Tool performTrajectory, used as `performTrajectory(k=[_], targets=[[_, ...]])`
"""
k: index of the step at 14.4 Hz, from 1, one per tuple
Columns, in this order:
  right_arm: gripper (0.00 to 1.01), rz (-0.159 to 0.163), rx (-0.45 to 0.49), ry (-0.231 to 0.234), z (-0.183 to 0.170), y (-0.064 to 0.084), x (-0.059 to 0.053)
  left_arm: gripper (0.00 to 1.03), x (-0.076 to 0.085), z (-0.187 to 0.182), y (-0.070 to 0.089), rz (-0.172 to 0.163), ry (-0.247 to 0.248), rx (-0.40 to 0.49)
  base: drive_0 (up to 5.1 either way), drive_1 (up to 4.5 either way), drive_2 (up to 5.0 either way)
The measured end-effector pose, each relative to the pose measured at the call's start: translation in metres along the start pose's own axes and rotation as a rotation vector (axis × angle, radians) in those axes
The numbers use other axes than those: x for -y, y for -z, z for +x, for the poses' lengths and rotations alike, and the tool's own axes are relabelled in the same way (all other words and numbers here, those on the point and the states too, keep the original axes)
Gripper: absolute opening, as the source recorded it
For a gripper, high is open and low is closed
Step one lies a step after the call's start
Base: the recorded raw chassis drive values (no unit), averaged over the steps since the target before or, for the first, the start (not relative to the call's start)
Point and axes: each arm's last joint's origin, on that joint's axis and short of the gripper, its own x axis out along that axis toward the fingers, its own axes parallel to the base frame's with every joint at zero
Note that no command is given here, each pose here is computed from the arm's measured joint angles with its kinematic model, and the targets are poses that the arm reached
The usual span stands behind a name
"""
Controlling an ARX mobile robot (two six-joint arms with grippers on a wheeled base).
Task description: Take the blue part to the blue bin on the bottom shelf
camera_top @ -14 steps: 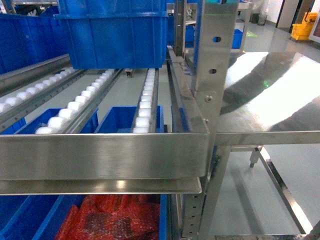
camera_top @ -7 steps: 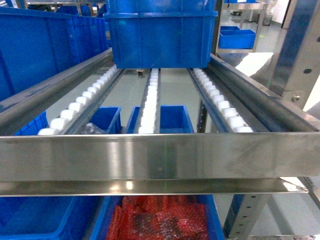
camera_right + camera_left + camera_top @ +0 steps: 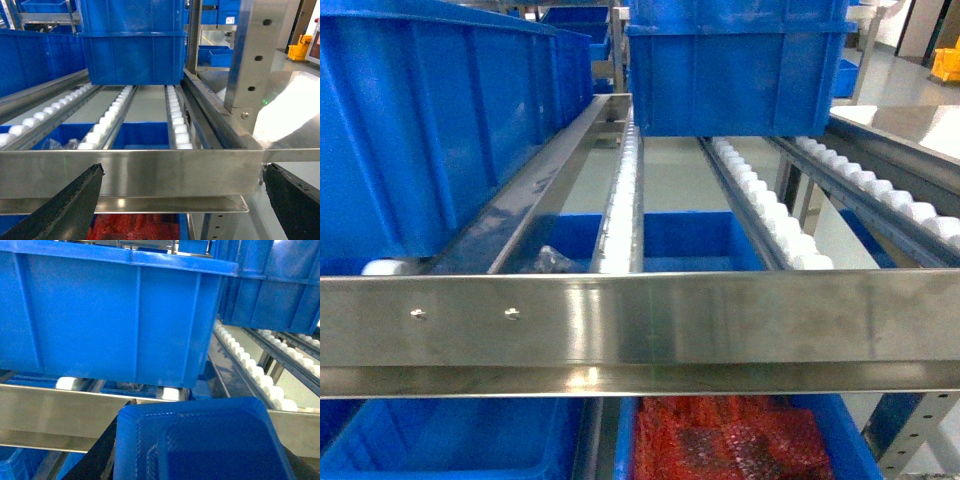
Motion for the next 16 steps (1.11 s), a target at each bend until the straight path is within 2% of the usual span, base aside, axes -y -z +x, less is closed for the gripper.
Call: performTrajectory(k=[2,16], targets=[[0.98,0.0,0.002,0.0,0.0,-0.0001,0.0,0.44,0.0,0.0,-0.0001,0.0,0.0,0.001,-5.0,2.45,2.4],[0.98,0.0,0.002,-0.003,0.0,-0.0002,-0.0001,0.44,-0.0002,0.0,0.0,-0.001,-0.003,0.001,0.0,0.0,0.0]])
